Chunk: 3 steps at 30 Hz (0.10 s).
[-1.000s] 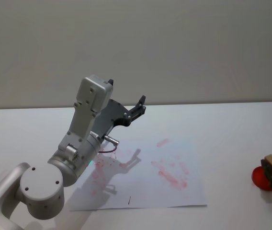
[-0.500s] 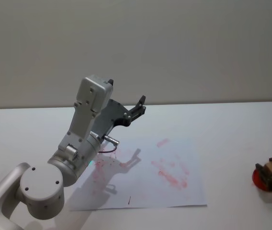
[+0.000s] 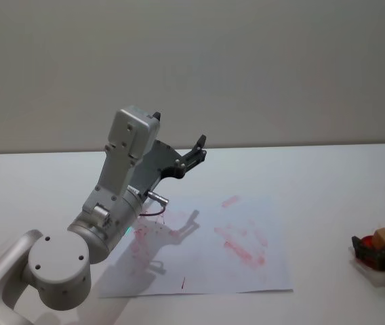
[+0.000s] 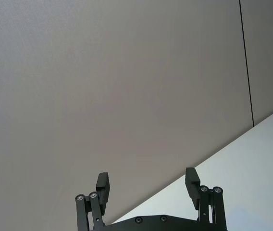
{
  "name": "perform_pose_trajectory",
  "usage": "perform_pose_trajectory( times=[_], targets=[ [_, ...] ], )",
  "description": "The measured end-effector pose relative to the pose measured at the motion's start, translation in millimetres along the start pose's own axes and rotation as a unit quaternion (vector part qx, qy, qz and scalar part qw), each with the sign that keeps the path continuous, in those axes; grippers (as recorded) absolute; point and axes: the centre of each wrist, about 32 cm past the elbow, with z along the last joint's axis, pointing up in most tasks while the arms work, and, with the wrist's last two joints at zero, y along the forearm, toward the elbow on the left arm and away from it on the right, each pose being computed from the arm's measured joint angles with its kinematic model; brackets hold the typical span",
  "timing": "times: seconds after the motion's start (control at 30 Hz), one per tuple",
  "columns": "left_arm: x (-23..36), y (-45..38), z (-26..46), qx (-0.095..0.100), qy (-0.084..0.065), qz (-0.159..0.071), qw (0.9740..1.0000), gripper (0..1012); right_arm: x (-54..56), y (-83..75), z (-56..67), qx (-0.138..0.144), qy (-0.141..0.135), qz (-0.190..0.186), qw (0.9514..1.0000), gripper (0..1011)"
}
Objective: Use the one hand to pick up the stamp and affix it onto the A4 paper.
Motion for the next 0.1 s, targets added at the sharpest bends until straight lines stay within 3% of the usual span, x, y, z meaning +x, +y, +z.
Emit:
perform_pose_trajectory(
  times=[0.1],
  targets=[
    [0.0,0.0,0.0,0.000,0.000,0.000,1.0000,1001,-0.1,0.1,-0.1,-0.001,0.000,0.000,1.0000,917]
  ],
)
